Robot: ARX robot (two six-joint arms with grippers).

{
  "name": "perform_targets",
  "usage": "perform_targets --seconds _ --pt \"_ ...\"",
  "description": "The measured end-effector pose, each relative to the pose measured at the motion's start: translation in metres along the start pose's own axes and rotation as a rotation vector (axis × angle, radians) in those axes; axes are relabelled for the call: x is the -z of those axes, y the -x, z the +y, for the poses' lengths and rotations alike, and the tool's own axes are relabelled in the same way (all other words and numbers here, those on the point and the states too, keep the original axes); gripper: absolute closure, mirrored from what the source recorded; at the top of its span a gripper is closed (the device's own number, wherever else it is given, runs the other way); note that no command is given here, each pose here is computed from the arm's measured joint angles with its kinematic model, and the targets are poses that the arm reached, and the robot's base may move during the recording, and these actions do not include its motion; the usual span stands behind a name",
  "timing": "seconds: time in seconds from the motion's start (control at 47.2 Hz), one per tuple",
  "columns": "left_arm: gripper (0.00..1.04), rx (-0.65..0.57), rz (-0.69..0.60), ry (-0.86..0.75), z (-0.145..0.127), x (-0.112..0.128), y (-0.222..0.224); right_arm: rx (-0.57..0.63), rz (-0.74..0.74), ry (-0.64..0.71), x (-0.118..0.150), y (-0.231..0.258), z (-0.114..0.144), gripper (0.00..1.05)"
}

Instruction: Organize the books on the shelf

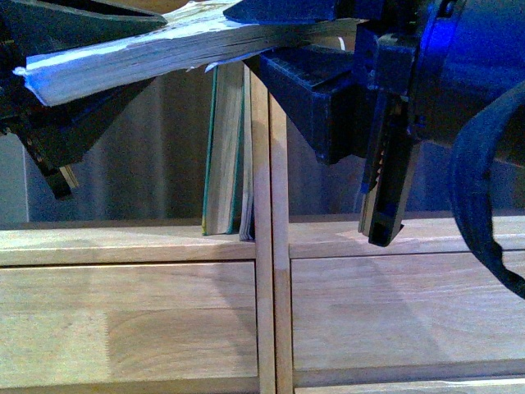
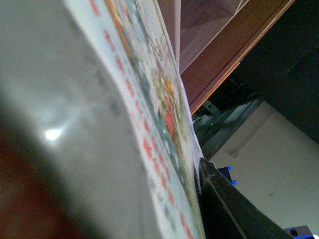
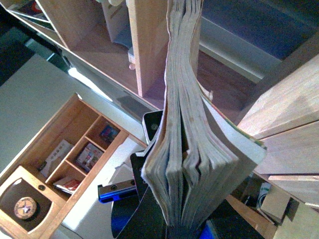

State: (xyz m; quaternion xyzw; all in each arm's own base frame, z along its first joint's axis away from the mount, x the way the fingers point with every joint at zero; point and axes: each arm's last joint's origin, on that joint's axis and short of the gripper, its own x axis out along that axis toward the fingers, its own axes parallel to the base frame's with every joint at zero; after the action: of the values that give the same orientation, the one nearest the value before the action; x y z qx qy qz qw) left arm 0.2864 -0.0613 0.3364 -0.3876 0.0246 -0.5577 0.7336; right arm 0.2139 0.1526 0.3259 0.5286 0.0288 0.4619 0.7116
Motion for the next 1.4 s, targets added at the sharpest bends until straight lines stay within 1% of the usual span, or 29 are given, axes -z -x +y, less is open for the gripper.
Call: perform_targets --seconds 0.064,0.148,0.191,0.254,0.403,0.509,0.53,0.636,0.763,0.806,0.827,0.891,0.912,0.997,1.082,1.103,1.166,1.209,1.251,1.4 --pt "0.87 -0.003 -0.009 0.000 -0.001 -0.001 0.000 0.002 0.004 0.020 0.001 0.000 0.000 0.97" --pt "0.96 -0.006 -0.020 0.001 -0.003 -0.002 0.001 0.010 0.031 0.033 0.004 0.000 -0.002 0.84" --pt "0.98 -0.005 -0.026 -0.004 -0.005 -0.003 0.001 0.015 0.052 0.042 0.006 0.001 -0.003 0.77" --pt "0.98 -0.013 -0.046 -0.012 -0.006 -0.005 0.002 0.025 0.079 0.062 0.009 0.004 -0.004 0.66" --pt "0.98 -0.043 -0.072 -0.033 -0.007 -0.009 0.007 0.043 0.106 0.095 0.009 0.012 -0.005 0.52" --pt "0.98 -0.101 -0.115 -0.091 -0.010 -0.017 0.015 0.092 0.115 0.152 0.003 0.027 -0.008 0.37" --pt "0.98 -0.111 -0.119 -0.099 -0.010 -0.017 0.016 0.100 0.113 0.168 0.002 0.029 -0.008 0.35" --pt "0.98 -0.215 -0.146 -0.181 -0.015 -0.024 0.026 0.179 0.109 0.259 -0.010 0.056 -0.011 0.19" --pt "0.98 -0.338 -0.166 -0.271 -0.013 -0.028 0.033 0.254 0.096 0.354 -0.021 0.083 -0.009 0.06" --pt "0.98 -0.386 -0.169 -0.308 -0.011 -0.028 0.034 0.277 0.091 0.389 -0.024 0.092 -0.008 0.06" --pt "0.98 -0.436 -0.169 -0.359 -0.007 -0.029 0.034 0.296 0.087 0.424 -0.027 0.101 -0.006 0.07" --pt "0.98 -0.526 -0.167 -0.457 0.002 -0.033 0.032 0.336 0.076 0.493 -0.030 0.118 0.000 0.07" --pt "0.98 -0.541 -0.170 -0.466 0.004 -0.033 0.031 0.342 0.074 0.514 -0.031 0.120 0.001 0.07" --pt "0.98 -0.626 -0.172 -0.602 0.013 -0.039 0.024 0.384 0.058 0.614 -0.031 0.135 0.008 0.07" --pt "0.98 -0.714 -0.176 -0.806 0.026 -0.051 0.008 0.444 0.051 0.771 -0.025 0.151 0.017 0.07" --pt "0.98 -0.735 -0.177 -0.858 0.030 -0.054 0.001 0.462 0.058 0.835 -0.023 0.155 0.019 0.07" --pt "0.98 -0.775 -0.162 -0.984 0.041 -0.061 -0.014 0.448 0.061 0.942 -0.020 0.160 0.025 0.07" --pt "0.98 -0.797 -0.138 -1.055 0.049 -0.066 -0.027 0.442 0.061 0.979 -0.020 0.160 0.027 0.07" --pt "0.98 -0.810 -0.121 -1.084 0.056 -0.068 -0.036 0.446 0.067 0.999 -0.020 0.160 0.026 0.07" --pt "0.98 -0.876 -0.096 -1.212 0.084 -0.076 -0.069 0.459 0.078 1.019 -0.020 0.160 0.024 0.07"
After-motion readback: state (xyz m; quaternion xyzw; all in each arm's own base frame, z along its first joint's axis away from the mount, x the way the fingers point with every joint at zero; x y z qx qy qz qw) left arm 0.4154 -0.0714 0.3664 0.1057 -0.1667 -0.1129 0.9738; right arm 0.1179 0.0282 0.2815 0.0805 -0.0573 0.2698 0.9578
